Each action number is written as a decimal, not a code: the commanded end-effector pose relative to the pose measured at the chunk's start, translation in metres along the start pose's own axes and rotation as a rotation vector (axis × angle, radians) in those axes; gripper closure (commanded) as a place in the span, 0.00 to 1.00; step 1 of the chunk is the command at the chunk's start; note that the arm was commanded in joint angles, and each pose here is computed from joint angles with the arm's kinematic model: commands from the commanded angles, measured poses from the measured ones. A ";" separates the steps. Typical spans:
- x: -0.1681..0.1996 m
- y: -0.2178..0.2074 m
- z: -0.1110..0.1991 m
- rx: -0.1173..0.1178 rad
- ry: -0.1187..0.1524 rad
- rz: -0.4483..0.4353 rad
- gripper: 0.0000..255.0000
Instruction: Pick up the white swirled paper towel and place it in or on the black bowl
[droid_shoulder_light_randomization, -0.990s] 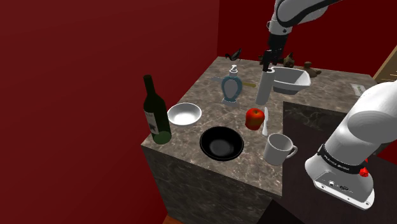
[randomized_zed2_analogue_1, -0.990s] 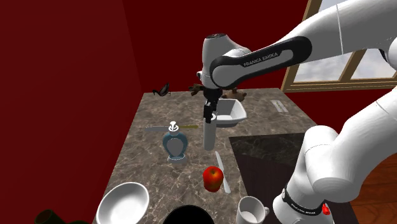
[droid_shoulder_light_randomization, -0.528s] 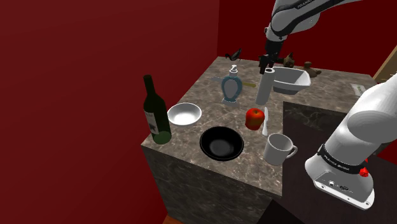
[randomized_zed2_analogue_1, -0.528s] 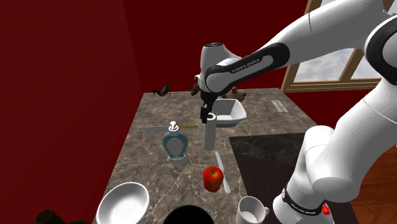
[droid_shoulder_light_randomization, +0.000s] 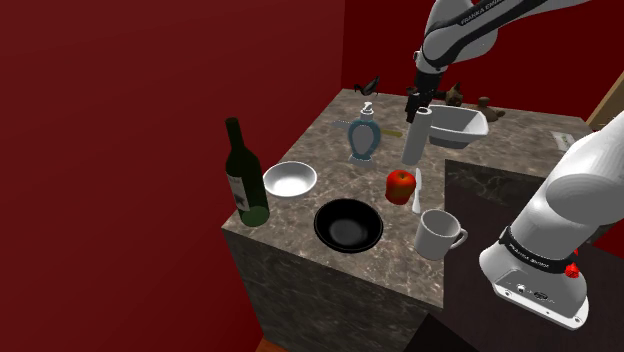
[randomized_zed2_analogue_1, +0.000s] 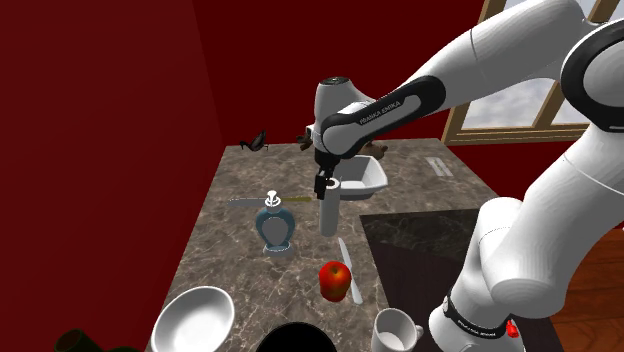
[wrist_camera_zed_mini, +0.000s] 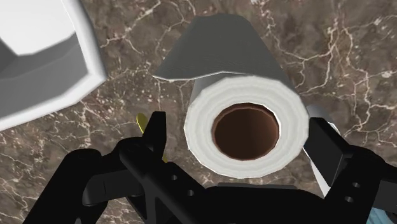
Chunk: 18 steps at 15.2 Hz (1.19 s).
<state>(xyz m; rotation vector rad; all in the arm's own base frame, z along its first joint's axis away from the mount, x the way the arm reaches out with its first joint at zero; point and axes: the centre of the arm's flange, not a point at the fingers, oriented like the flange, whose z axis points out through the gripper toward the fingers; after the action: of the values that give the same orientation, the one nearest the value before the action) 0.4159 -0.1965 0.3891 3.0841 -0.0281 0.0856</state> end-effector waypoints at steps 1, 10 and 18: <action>0.000 0.000 0.000 0.000 0.000 0.000 0.00; 0.000 0.000 0.000 0.000 0.000 0.000 1.00; 0.002 0.002 -0.026 0.000 0.000 0.000 1.00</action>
<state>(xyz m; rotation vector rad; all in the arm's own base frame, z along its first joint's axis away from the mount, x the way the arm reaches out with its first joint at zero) 0.4166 -0.1967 0.4109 3.0839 -0.0282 0.0866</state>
